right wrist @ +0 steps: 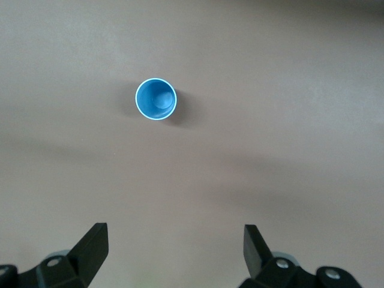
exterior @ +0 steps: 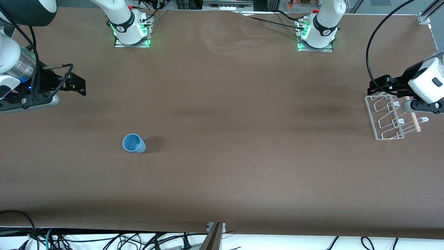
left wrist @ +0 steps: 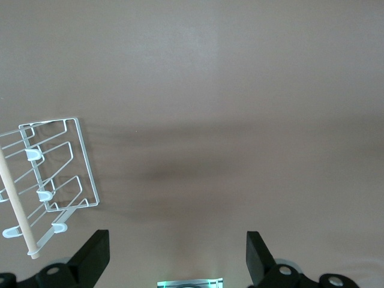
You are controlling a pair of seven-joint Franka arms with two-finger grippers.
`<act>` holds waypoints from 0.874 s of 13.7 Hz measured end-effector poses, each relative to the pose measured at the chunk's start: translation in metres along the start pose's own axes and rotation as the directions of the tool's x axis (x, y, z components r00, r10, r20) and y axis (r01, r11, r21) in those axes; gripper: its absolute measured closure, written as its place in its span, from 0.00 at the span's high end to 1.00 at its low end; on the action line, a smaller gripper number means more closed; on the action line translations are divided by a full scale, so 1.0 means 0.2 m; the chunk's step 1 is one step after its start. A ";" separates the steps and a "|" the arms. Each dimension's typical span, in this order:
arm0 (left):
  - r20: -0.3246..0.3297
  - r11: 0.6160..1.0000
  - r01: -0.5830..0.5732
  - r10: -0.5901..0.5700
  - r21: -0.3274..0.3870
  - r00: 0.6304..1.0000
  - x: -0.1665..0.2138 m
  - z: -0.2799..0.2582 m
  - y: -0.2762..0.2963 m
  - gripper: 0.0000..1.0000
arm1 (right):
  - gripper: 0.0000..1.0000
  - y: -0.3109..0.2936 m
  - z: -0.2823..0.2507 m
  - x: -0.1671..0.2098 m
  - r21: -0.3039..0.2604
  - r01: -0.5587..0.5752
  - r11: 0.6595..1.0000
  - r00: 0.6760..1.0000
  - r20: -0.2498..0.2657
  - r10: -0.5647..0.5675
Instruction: Transfer cup to left arm and place on rack
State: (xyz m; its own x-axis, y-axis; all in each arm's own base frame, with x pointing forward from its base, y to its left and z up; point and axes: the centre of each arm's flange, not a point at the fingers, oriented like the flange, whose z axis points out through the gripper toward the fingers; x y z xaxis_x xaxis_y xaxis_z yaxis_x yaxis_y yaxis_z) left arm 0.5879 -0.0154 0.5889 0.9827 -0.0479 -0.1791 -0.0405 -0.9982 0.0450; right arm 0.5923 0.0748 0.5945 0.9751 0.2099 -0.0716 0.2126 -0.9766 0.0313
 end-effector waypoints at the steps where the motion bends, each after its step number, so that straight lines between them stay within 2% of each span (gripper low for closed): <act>1: 0.000 1.000 0.000 0.000 0.000 1.000 0.00 0.00 0.00 1.00 | 1.00 0.00 0.00 0.00 0.000 0.010 1.000 1.000 0.000 -0.010; 7: 0.000 1.000 -0.001 0.001 0.000 1.000 0.00 0.00 0.00 1.00 | 1.00 0.00 0.01 0.01 0.000 0.069 0.998 0.998 0.002 -0.069; 12: 0.000 1.000 -0.002 0.002 0.000 1.000 0.00 0.00 0.00 1.00 | 1.00 -0.02 0.01 0.01 0.032 0.074 0.997 0.997 -0.005 -0.074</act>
State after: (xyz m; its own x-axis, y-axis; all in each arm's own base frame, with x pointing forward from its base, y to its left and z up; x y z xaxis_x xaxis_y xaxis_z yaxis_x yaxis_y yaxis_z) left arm 0.5878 -0.0163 0.5889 0.9826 -0.0496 -0.1790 -0.0421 -0.9981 0.0453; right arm 0.5929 0.0783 0.5929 0.9570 0.2819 -0.0691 0.2821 -0.9594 -0.0063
